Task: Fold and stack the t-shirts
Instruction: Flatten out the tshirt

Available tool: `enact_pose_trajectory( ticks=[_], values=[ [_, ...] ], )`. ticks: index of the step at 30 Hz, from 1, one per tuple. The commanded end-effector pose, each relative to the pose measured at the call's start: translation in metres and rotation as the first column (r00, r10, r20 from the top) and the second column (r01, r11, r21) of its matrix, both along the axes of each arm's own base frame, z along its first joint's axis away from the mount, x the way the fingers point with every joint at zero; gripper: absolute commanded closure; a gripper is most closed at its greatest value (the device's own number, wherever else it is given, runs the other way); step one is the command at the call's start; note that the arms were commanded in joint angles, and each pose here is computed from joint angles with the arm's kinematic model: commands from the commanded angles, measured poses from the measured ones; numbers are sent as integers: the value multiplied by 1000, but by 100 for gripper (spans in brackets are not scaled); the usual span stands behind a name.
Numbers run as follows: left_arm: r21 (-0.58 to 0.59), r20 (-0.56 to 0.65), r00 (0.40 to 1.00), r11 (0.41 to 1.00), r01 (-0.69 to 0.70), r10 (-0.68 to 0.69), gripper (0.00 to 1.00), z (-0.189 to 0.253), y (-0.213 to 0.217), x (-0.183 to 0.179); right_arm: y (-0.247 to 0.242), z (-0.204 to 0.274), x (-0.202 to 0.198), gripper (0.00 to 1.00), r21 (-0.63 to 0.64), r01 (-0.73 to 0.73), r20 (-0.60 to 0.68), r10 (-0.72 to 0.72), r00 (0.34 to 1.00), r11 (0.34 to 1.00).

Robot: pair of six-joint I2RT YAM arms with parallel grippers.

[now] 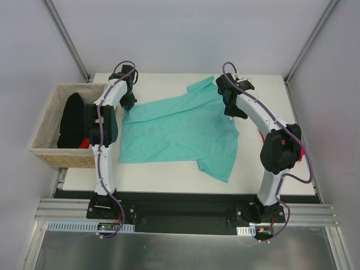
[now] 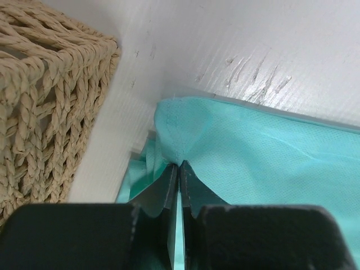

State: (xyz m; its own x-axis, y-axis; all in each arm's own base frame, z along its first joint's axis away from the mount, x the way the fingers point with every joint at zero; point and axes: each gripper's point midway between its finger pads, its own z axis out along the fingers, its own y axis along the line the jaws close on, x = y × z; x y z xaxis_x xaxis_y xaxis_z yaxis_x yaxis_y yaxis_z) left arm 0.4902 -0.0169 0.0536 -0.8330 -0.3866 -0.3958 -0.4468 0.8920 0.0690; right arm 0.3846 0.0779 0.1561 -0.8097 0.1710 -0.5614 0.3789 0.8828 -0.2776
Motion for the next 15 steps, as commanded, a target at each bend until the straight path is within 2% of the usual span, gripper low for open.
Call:
enact_pose_trajectory(
  ticks=[1, 15],
  values=[
    [15, 41, 998, 998, -56, 55, 100, 19, 13, 4, 0, 10, 2, 45, 8, -2, 5, 2, 1000, 1000],
    [-2, 128, 989, 997, -77, 77, 100, 43, 17, 28, 7, 12, 13, 45, 19, -9, 9, 8, 1000, 1000]
  ],
)
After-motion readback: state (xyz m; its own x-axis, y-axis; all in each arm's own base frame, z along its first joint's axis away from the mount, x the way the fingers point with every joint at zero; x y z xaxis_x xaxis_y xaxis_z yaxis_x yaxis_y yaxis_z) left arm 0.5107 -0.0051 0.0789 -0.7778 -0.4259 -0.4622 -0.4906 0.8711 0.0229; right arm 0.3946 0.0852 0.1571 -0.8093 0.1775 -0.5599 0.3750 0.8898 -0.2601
